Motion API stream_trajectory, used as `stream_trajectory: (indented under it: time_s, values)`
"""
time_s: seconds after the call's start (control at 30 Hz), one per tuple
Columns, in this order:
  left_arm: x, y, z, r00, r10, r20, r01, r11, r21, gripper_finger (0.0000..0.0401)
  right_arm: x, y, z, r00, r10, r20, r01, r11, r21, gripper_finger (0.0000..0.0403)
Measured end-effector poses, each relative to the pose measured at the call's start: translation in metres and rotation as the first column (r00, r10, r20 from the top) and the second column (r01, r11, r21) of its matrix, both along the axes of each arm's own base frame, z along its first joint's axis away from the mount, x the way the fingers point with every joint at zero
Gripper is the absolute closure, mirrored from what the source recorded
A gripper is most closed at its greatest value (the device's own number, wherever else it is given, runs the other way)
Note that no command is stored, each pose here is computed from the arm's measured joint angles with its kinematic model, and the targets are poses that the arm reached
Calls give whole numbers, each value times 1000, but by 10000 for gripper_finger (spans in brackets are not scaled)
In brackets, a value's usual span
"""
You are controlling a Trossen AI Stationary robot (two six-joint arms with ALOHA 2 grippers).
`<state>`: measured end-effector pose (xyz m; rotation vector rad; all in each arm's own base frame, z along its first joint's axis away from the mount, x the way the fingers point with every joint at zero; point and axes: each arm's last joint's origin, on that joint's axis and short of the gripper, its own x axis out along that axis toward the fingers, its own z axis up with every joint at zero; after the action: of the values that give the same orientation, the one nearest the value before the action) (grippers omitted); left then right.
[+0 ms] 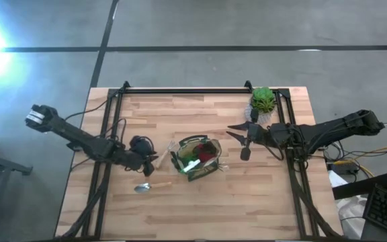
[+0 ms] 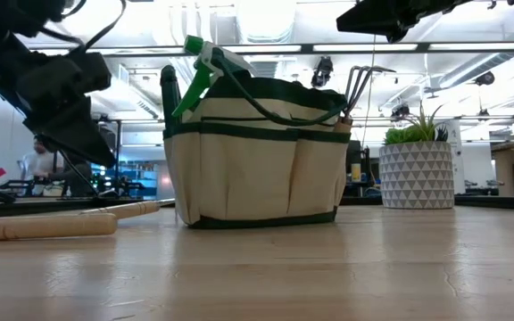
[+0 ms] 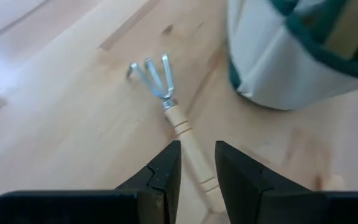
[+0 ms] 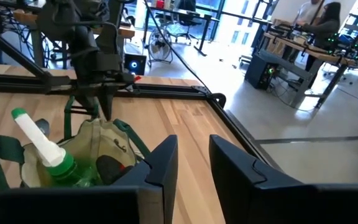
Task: Pick & Place Garden tools in Gardening bag
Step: Adjust the green gardening bag
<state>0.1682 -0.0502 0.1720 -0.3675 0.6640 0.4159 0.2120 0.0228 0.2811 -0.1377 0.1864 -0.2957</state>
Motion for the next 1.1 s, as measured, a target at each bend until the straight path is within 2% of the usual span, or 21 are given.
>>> stream_trajectory:
  time_s: [0.23,0.43,0.77,0.93,1.1]
  values:
    - [0,6,-2,999,29,-24,-29,999,14,300,0,0,0,1000,-1,4,1,1000,10,307]
    - [3,16,-1,998,40,-42,-37,997,63,300,0,1,-1,1000,16,27,-19,991,134,313]
    - [11,45,3,996,66,-54,-54,978,202,300,0,1,-2,999,34,15,-35,993,110,328]
    - [15,53,6,999,30,-33,-23,980,198,300,0,1,-2,999,35,13,-36,994,102,324]
    - [17,66,4,998,9,-69,7,974,227,300,0,1,-1,999,36,18,-38,995,95,317]
